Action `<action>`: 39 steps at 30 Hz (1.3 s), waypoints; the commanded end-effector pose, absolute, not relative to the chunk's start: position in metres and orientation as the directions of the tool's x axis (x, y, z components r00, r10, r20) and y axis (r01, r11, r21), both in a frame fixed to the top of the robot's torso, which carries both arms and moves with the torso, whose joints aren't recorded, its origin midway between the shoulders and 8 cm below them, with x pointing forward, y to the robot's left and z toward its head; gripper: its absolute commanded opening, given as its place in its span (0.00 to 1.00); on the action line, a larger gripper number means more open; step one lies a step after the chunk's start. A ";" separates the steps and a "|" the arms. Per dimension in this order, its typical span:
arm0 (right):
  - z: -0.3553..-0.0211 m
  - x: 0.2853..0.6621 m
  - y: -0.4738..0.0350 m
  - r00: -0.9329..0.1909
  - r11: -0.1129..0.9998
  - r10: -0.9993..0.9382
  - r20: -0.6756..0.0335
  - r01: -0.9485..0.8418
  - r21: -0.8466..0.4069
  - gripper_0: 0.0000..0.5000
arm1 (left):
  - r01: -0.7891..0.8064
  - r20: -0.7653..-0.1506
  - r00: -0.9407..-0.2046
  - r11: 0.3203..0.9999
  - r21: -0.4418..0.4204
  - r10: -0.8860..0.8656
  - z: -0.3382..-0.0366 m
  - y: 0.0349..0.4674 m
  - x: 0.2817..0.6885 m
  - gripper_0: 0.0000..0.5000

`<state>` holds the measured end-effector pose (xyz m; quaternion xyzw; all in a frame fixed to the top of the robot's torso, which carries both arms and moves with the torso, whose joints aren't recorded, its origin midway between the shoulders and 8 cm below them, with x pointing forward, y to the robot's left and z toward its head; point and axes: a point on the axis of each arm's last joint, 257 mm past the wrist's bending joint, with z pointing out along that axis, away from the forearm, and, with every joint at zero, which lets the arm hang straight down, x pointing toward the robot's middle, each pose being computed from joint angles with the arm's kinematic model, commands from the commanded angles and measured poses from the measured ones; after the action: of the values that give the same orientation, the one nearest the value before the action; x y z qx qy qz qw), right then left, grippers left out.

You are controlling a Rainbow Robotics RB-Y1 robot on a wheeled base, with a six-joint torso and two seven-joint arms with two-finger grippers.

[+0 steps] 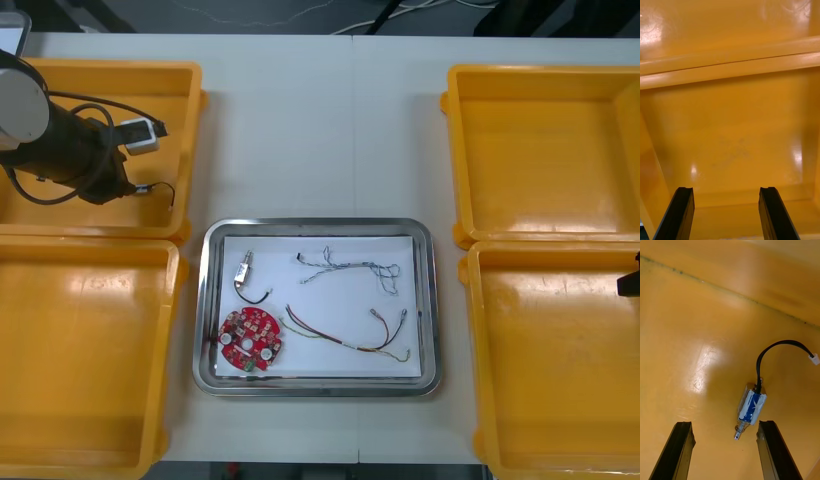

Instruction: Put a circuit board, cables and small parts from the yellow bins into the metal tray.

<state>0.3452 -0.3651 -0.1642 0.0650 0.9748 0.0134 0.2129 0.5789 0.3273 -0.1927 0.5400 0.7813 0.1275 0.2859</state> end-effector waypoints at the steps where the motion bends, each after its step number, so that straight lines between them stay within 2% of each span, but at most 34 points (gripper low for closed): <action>1: -0.159 0.342 -0.385 -0.903 0.991 0.130 -0.410 0.135 0.015 1.00 | 0.787 -0.306 -0.200 0.338 0.516 0.931 -0.200 0.314 0.578 1.00; 15: -0.170 0.360 -0.379 -0.895 0.995 0.090 -0.437 0.104 -0.008 1.00 | 0.789 -0.308 -0.204 0.342 0.511 0.929 -0.222 0.309 0.572 1.00; 27: -0.183 0.367 -0.372 -0.896 0.994 0.112 -0.429 0.101 0.048 1.00 | 0.786 -0.302 -0.200 0.337 0.519 0.932 -0.227 0.301 0.573 1.00; 29: -0.183 0.367 -0.373 -0.896 0.994 0.111 -0.429 0.102 0.045 1.00 | 0.786 -0.302 -0.199 0.336 0.519 0.932 -0.228 0.300 0.573 0.91; 30: -0.184 0.367 -0.373 -0.897 0.994 0.109 -0.429 0.101 0.043 1.00 | 0.785 -0.298 -0.201 0.335 0.521 0.933 -0.228 0.301 0.573 0.80; 32: -0.184 0.366 -0.374 -0.896 0.994 0.107 -0.430 0.100 0.038 1.00 | 0.783 -0.295 -0.203 0.336 0.523 0.934 -0.229 0.303 0.573 0.49; 33: -0.184 0.366 -0.374 -0.896 0.994 0.107 -0.430 0.100 0.038 1.00 | 0.782 -0.295 -0.202 0.335 0.525 0.934 -0.229 0.303 0.573 0.42; 34: -0.184 0.367 -0.374 -0.896 0.994 0.105 -0.431 0.100 0.036 1.00 | 0.780 -0.295 -0.203 0.336 0.527 0.934 -0.230 0.304 0.573 0.31; 35: -0.184 0.367 -0.374 -0.896 0.994 0.105 -0.431 0.100 0.036 1.00 | 0.780 -0.294 -0.204 0.336 0.528 0.934 -0.230 0.304 0.574 0.26; 37: -0.184 0.367 -0.374 -0.896 0.994 0.105 -0.431 0.100 0.036 1.00 | 0.779 -0.291 -0.205 0.336 0.529 0.934 -0.231 0.305 0.573 0.03; 39: -0.184 0.367 -0.374 -0.896 0.994 0.105 -0.431 0.100 0.036 1.00 | 0.779 -0.291 -0.205 0.336 0.529 0.934 -0.231 0.305 0.573 0.00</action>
<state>0.3666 -0.3737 -0.1826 0.0613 0.9736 0.0132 0.2196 0.5770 0.3137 -0.2241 0.5369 0.7824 0.1255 0.2895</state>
